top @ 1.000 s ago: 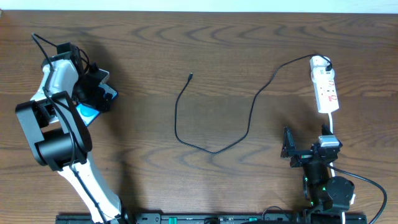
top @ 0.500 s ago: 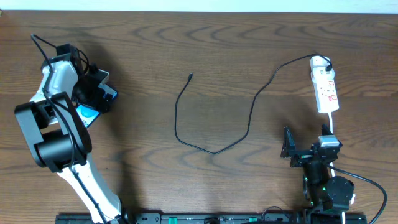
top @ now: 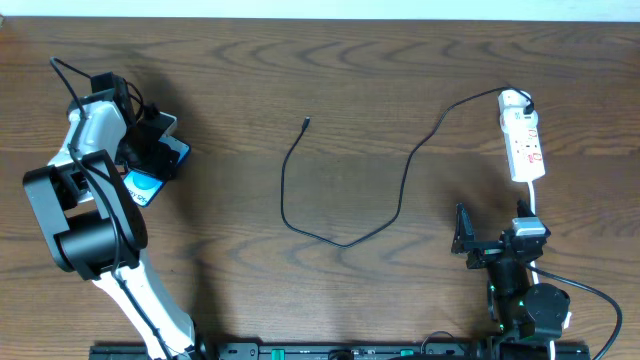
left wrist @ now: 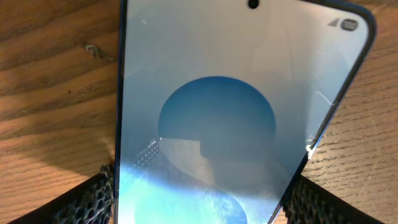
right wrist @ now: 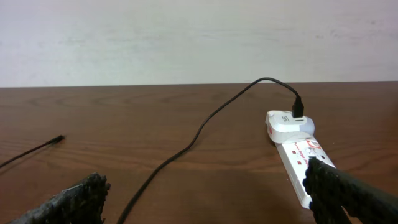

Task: Plug charger to phone and switch on socket
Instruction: 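Lower the left gripper and grasp the blue phone by its edges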

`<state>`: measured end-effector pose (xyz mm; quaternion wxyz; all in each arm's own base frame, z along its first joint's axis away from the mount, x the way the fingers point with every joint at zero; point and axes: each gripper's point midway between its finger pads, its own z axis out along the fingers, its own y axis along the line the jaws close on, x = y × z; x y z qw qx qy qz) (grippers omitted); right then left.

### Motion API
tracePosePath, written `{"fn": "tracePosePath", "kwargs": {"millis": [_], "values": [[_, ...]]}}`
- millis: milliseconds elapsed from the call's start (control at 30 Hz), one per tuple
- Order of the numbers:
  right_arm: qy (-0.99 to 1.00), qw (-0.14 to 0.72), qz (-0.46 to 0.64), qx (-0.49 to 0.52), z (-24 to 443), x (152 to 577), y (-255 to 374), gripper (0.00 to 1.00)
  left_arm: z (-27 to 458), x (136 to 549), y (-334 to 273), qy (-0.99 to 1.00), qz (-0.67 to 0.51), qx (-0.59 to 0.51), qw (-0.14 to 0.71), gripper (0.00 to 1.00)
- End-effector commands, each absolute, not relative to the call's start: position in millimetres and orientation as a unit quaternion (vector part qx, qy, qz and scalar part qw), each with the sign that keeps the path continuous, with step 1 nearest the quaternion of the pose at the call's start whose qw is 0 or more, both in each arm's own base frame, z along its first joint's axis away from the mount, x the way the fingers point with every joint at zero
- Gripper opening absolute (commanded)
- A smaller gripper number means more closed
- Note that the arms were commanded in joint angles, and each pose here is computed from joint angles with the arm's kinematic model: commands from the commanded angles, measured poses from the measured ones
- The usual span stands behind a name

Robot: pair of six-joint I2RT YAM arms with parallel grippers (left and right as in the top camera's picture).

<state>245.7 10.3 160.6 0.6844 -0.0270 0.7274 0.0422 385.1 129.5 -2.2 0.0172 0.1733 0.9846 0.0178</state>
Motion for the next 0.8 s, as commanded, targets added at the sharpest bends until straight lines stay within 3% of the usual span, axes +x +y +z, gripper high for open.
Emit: {"fn": "tracePosePath", "kwargs": {"millis": [0, 333, 767], "values": [[0.727, 0.685, 0.040, -0.035, 160.3, 245.2, 12.2, 0.99, -26.0, 370.3, 129.3, 0.986, 0.014, 0.167, -0.015, 0.80], [0.727, 0.685, 0.040, -0.035, 160.3, 245.2, 12.2, 0.99, -26.0, 370.3, 129.3, 0.988, 0.014, 0.155, -0.015, 0.77], [0.727, 0.685, 0.040, -0.035, 160.3, 245.2, 12.2, 0.99, -26.0, 371.2, 129.8, 0.992, 0.016, 0.121, -0.013, 0.64]]}}
